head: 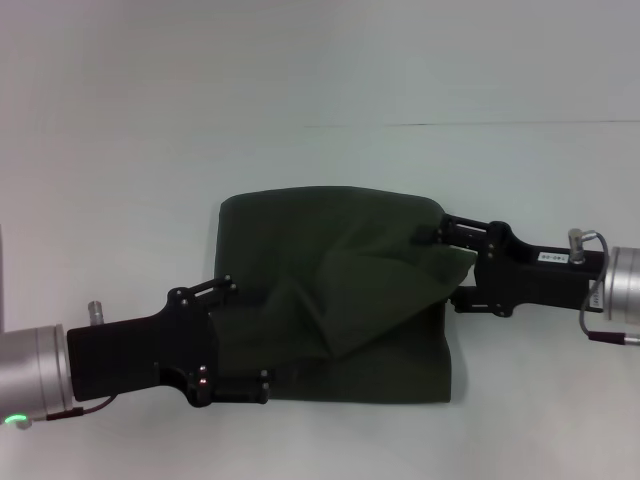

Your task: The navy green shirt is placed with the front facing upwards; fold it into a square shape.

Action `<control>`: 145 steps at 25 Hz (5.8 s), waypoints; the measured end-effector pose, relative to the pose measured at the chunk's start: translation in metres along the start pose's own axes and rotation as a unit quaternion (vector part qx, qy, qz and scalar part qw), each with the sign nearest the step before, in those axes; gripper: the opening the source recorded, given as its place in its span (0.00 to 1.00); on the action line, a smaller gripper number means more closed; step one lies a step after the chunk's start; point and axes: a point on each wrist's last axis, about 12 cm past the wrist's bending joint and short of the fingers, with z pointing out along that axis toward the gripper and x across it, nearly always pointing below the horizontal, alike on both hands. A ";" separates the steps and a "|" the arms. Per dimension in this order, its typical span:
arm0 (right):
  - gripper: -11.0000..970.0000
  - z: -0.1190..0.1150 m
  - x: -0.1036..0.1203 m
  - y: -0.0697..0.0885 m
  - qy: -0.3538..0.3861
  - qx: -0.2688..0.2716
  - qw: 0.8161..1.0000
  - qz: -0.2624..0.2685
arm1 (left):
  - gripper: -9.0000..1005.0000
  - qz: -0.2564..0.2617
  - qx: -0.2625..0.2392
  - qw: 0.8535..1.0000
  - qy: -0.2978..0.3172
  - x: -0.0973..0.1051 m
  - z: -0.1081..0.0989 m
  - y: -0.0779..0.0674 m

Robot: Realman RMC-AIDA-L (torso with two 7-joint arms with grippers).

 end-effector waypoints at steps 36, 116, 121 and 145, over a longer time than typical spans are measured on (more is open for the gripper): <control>0.05 0.015 -0.006 0.007 -0.034 0.011 0.992 -0.123 | 0.95 -0.019 -0.023 0.999 -0.015 0.002 -0.004 0.001; 0.75 -0.030 -0.032 0.044 0.029 0.076 0.889 -0.450 | 0.95 -0.153 -0.139 0.972 -0.108 0.007 0.001 0.024; 0.59 -0.009 -0.020 0.040 0.051 0.040 0.875 -0.479 | 0.95 -0.155 -0.148 0.969 -0.124 0.005 -0.003 0.025; 0.03 0.024 0.024 0.010 0.212 0.061 0.822 -0.524 | 0.95 -0.168 -0.167 0.963 -0.132 0.010 -0.012 0.023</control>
